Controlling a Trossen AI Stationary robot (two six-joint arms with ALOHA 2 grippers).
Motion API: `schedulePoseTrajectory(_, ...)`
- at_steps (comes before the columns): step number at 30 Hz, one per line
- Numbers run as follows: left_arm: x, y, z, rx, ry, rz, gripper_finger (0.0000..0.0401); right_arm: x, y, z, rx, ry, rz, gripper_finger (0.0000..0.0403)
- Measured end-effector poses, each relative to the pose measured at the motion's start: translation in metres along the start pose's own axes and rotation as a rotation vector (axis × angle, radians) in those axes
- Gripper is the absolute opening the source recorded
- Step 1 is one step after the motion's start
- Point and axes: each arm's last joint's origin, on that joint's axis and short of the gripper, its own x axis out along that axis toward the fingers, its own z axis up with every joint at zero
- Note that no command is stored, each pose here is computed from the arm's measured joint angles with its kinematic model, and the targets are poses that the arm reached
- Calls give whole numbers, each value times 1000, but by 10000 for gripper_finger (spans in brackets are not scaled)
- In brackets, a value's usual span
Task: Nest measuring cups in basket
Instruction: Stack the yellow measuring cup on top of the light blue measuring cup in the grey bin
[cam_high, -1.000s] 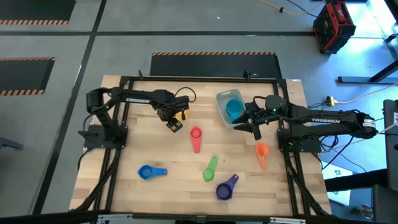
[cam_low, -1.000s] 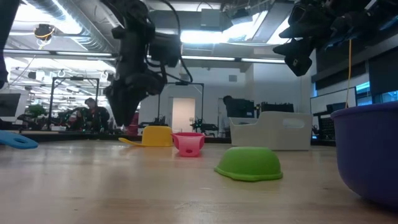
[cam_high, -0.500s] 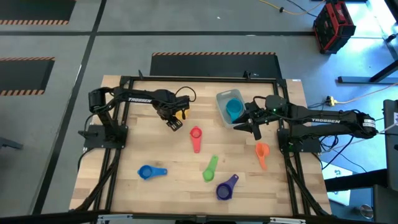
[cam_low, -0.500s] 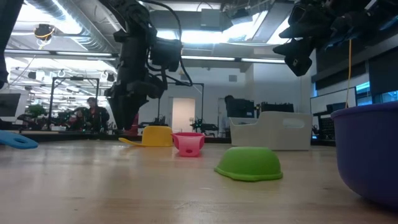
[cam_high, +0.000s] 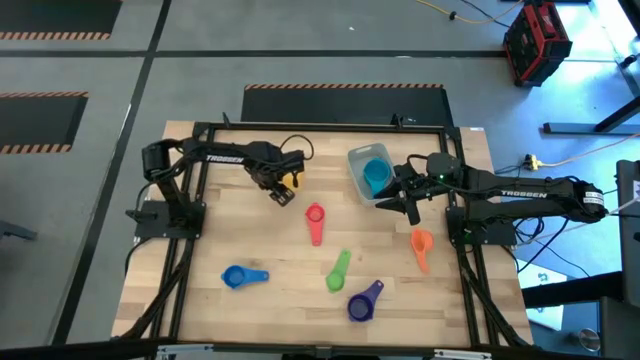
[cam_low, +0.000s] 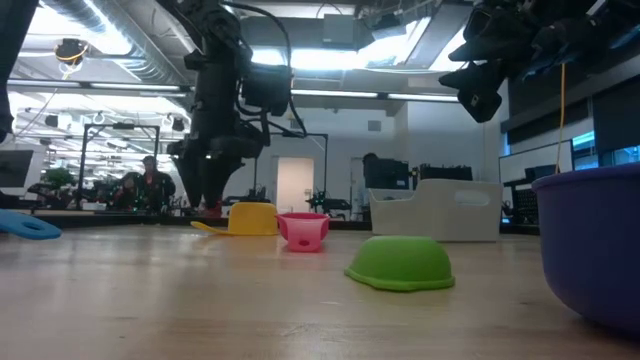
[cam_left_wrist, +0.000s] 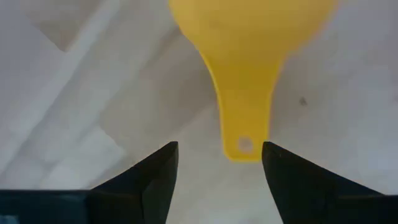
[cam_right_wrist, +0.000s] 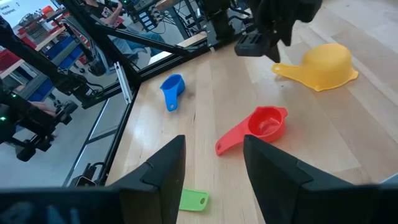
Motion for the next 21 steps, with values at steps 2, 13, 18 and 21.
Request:
schedulePoseTrajectory(2,0,2,1,14,1,-2,233,0,0,0,0,0,0,168)
schedulePoseTrajectory(13,1,0,1,40,33,-61,233,0,0,0,0,0,0,168)
schedulePoseTrajectory(18,14,-5,3,75,49,-61,234,0,0,0,1,2,-1,168)
schedulePoseTrajectory(21,22,-8,4,90,71,-56,234,0,0,0,2,5,-2,168)
